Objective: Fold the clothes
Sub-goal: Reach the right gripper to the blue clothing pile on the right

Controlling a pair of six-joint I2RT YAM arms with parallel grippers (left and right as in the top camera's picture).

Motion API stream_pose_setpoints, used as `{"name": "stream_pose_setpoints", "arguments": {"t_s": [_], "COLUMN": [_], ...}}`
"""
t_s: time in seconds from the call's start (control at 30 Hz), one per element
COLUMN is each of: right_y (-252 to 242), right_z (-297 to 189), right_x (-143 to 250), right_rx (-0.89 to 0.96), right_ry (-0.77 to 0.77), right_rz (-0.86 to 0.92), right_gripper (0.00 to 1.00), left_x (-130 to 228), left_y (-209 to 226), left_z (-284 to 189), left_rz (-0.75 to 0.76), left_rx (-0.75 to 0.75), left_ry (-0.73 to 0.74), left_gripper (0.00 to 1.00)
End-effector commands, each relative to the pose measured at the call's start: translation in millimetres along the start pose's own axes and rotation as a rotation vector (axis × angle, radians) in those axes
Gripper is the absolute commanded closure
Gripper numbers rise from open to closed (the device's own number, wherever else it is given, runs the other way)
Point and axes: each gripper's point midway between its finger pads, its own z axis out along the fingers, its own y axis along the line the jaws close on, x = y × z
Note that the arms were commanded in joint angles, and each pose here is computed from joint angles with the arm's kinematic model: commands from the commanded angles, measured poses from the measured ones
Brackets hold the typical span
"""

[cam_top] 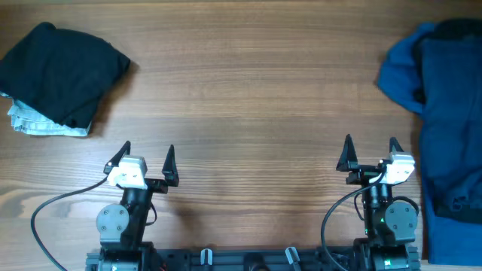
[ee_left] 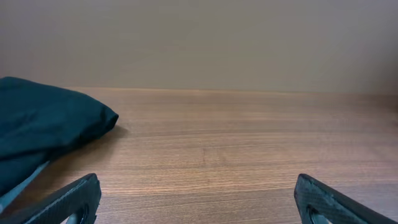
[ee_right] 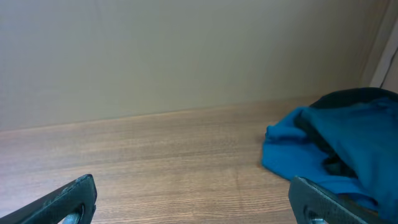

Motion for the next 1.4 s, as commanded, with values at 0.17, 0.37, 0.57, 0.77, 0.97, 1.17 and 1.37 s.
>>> {"name": "stream_pose_setpoints", "arguments": {"t_s": [0.17,0.37,0.57,0.77,0.97,1.17,1.37], "right_y": [-2.4,-3.0,-2.9,3.1,16.6,32.8,6.4], "right_z": [0.4,0.4,0.4,-11.4,-36.2,25.7,121.6], "right_x": [0.4,0.3,-0.9,-45.6,-143.5,-192.8,-192.1], "right_rx": [0.015,0.019,0.019,0.000,-0.040,-0.018,0.084], "right_ry": [0.001,0.001,-0.004,-0.030,-0.051,0.211,0.532], "right_rz": [-0.015,-0.025,-0.020,0.060,0.130,0.167,-0.045], "right_gripper": [0.00,0.00,0.00,0.00,0.00,0.00,0.00], "left_x": [2.2,2.2,2.2,2.2,2.2,2.2,2.2], "left_y": [1.2,1.2,1.2,1.2,1.2,1.2,1.2], "left_z": [-0.1,-0.1,-0.1,-0.1,-0.1,-0.1,-0.1], "left_rz": [0.015,0.015,0.015,0.015,0.015,0.015,0.015], "left_rx": [-0.007,-0.007,-0.007,-0.007,-0.007,-0.007,-0.007], "left_ry": [0.003,0.003,0.003,0.003,0.003,0.003,0.003], "left_gripper": [0.00,0.00,0.00,0.00,0.00,0.00,0.00]}}
